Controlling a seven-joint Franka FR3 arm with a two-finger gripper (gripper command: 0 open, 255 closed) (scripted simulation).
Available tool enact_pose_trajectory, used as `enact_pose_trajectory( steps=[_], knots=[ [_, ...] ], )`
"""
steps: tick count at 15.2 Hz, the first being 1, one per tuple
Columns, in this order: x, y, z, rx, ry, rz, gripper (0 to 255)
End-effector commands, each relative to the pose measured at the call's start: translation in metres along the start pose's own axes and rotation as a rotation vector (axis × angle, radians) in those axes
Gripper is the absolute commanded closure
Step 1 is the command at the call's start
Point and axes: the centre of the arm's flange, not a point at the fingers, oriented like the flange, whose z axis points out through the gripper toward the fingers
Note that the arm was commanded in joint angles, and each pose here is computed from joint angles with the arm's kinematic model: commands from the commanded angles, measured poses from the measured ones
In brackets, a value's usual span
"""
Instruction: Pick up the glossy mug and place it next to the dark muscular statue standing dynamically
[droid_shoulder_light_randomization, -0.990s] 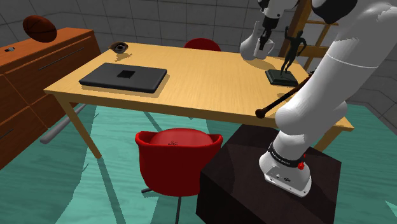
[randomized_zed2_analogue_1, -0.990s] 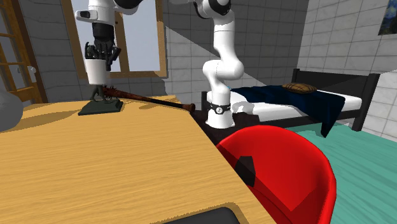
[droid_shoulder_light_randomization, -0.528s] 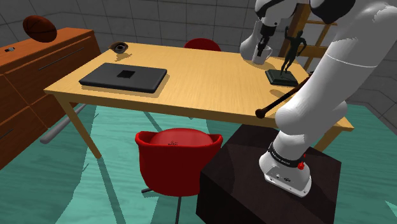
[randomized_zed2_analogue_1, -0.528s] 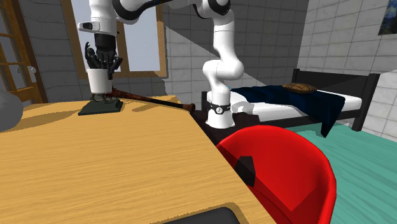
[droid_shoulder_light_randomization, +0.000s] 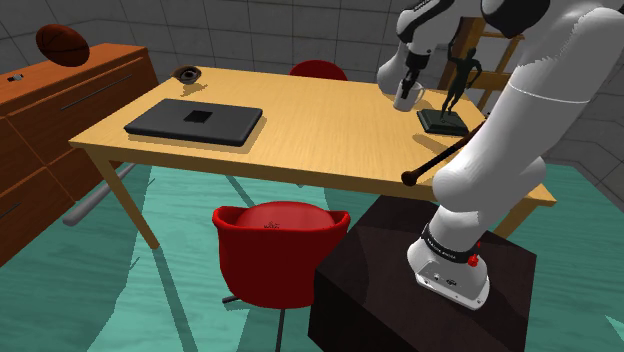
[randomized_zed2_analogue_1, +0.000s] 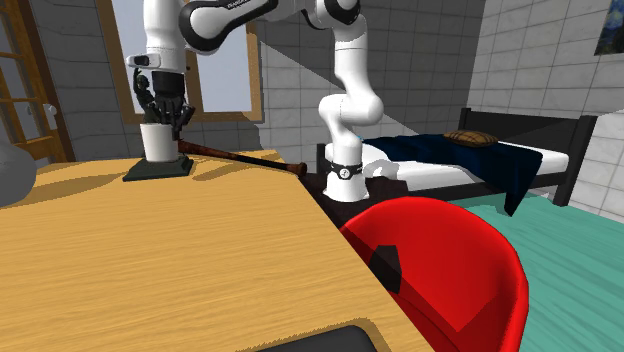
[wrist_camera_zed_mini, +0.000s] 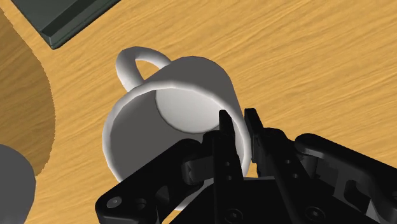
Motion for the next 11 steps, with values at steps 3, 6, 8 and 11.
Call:
enact_pose_trajectory(
  steps=[3, 6, 8, 11],
  knots=[
    [-0.001, 0.000, 0.021, -0.001, 0.001, 0.000, 255],
    [-0.002, -0.001, 0.037, -0.001, 0.001, 0.000, 255],
    [-0.002, -0.002, 0.048, -0.001, 0.001, 0.000, 255],
    [-0.003, -0.003, 0.064, -0.001, 0.001, 0.000, 255]
  ],
)
